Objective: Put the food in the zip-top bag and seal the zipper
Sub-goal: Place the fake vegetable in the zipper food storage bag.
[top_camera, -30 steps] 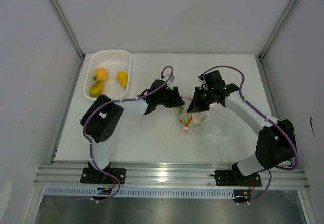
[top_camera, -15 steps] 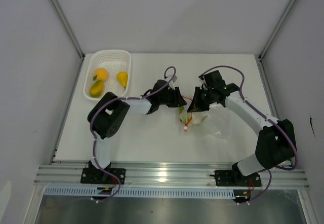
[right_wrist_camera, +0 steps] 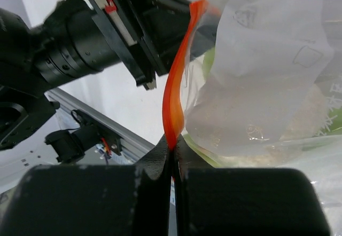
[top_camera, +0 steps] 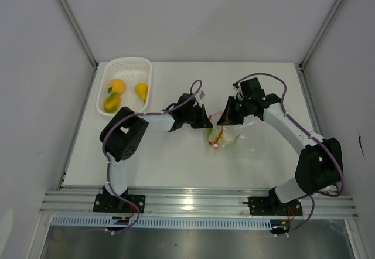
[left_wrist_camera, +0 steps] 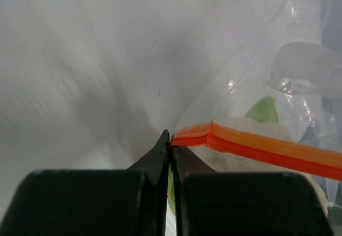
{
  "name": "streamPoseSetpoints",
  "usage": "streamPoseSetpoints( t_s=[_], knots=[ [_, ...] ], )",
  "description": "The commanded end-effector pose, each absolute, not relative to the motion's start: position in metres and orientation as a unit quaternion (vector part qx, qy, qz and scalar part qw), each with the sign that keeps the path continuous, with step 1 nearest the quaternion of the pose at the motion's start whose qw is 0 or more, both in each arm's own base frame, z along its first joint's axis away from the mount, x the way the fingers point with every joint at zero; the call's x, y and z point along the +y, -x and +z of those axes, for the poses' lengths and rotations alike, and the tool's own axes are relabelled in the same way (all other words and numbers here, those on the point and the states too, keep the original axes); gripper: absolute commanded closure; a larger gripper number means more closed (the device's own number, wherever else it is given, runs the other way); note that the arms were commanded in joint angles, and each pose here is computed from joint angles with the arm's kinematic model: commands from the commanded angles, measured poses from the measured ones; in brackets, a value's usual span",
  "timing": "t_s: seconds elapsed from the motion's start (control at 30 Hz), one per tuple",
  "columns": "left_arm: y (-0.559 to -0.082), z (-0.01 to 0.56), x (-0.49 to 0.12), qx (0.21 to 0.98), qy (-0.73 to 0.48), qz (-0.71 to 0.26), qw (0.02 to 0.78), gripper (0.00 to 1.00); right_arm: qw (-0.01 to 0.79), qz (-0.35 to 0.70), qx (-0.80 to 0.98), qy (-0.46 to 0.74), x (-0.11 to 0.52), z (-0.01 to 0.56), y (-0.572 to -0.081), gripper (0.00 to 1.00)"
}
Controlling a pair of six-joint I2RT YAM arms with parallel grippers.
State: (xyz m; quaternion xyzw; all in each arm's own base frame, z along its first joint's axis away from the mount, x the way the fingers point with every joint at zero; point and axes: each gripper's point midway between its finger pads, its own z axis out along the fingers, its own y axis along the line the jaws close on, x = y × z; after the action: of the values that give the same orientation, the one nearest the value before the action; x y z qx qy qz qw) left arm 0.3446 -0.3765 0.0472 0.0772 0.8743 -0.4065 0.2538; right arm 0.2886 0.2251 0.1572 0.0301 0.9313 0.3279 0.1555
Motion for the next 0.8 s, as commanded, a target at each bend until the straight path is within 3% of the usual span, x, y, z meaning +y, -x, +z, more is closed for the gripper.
streamPoseSetpoints(
  t_s=[0.0, 0.23, 0.3, 0.33, 0.47, 0.63, 0.77],
  knots=[
    [-0.340, 0.097, -0.373, 0.873, -0.087, -0.414, 0.245, 0.99, 0.174, 0.378, 0.909, -0.031, 0.233, 0.191, -0.304, 1.00],
    [-0.340, 0.177, -0.344, 0.880, -0.121, -0.373, 0.266, 0.99, 0.173, 0.401, 0.899, -0.048, 0.220, 0.209, -0.309, 1.00],
    [-0.328, 0.183, -0.332, 0.894, -0.129, -0.355, 0.240, 0.99, 0.176, 0.390, 0.902, -0.044, 0.214, 0.210, -0.310, 1.00],
    [-0.336, 0.217, -0.335, 0.880, -0.149, -0.364, 0.267, 0.99, 0.176, 0.383, 0.906, -0.045, 0.211, 0.212, -0.310, 1.00],
    [-0.318, 0.276, -0.337, 0.859, -0.196, -0.397, 0.257, 0.99, 0.199, 0.352, 0.914, -0.042, 0.197, 0.218, -0.314, 1.00],
    [-0.308, 0.301, -0.333, 0.850, -0.207, -0.405, 0.265, 0.99, 0.237, 0.335, 0.911, -0.034, 0.185, 0.245, -0.312, 1.00],
    [-0.302, 0.284, -0.333, 0.860, -0.206, -0.404, 0.235, 0.99, 0.265, 0.335, 0.904, -0.022, 0.181, 0.271, -0.307, 1.00]
  ],
)
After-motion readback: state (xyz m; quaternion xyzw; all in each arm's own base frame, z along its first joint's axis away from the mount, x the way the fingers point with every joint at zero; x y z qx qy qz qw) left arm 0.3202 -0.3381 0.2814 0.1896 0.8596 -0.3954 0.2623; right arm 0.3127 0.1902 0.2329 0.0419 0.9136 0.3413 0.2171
